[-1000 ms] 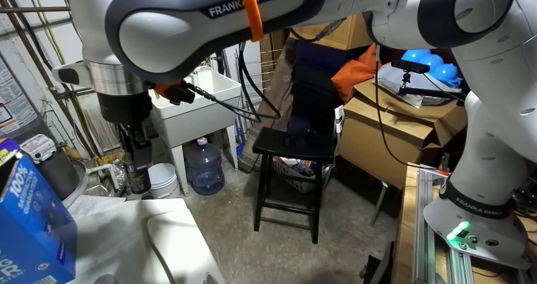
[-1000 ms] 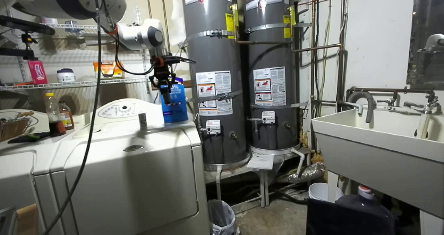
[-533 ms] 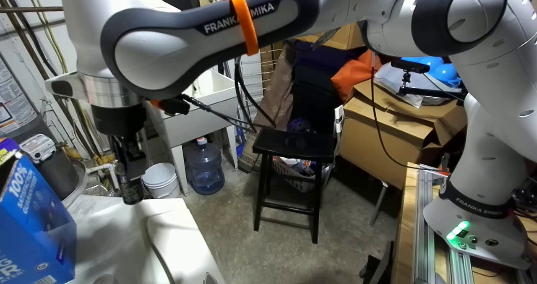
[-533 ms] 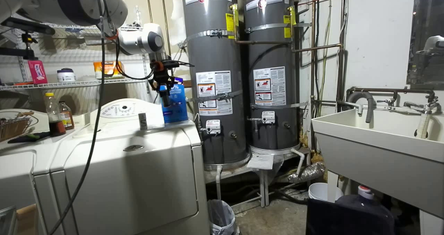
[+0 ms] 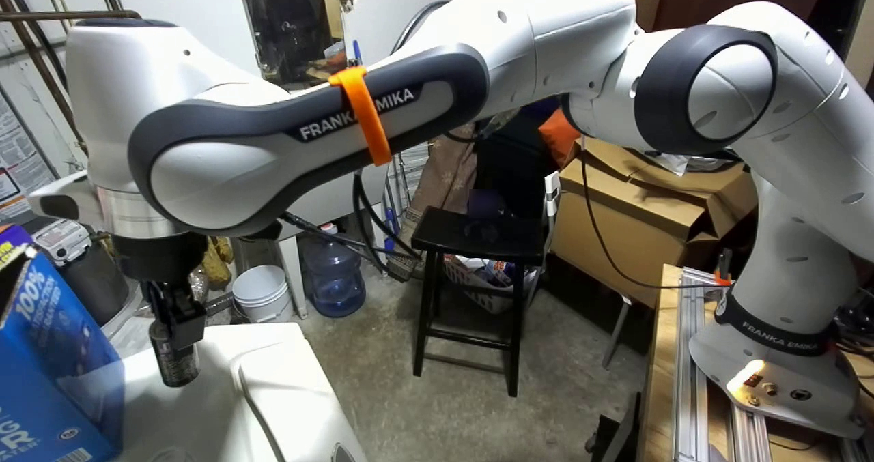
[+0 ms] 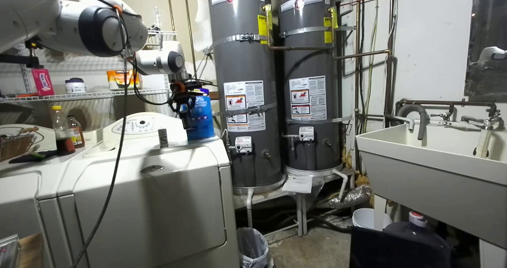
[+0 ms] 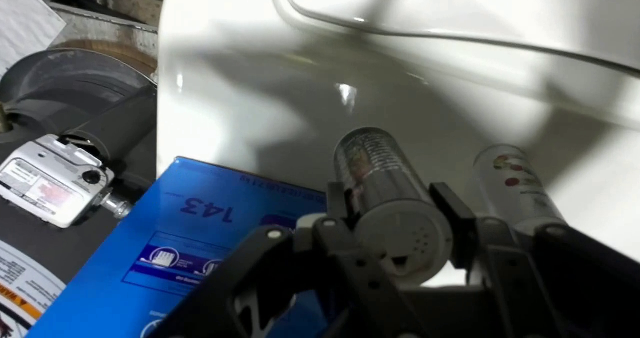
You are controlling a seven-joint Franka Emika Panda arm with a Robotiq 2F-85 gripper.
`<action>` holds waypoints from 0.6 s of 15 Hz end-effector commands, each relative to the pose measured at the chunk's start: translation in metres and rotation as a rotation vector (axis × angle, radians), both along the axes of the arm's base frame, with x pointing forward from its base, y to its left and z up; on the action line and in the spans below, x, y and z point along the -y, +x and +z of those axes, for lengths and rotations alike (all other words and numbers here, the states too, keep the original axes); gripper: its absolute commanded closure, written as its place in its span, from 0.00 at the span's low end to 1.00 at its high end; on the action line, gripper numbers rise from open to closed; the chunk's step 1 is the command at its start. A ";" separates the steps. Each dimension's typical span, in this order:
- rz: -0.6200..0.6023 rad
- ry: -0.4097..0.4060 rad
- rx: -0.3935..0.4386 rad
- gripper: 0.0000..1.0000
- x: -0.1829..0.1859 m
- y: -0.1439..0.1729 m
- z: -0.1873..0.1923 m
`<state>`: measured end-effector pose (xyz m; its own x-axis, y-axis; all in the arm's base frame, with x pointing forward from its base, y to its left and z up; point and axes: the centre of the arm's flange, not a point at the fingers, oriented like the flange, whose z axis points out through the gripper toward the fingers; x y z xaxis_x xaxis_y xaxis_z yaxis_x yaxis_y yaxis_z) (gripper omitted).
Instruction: Pick up the black container from the table and put it on the washing machine on the right.
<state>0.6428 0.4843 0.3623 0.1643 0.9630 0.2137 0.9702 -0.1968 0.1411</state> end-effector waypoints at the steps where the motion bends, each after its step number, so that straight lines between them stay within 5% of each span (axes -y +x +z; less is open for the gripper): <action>1: 0.065 0.029 -0.002 0.80 -0.041 0.029 -0.007; 5: 0.087 0.034 -0.073 0.80 -0.057 0.025 -0.027; 9: 0.091 -0.068 -0.165 0.80 -0.063 0.010 -0.040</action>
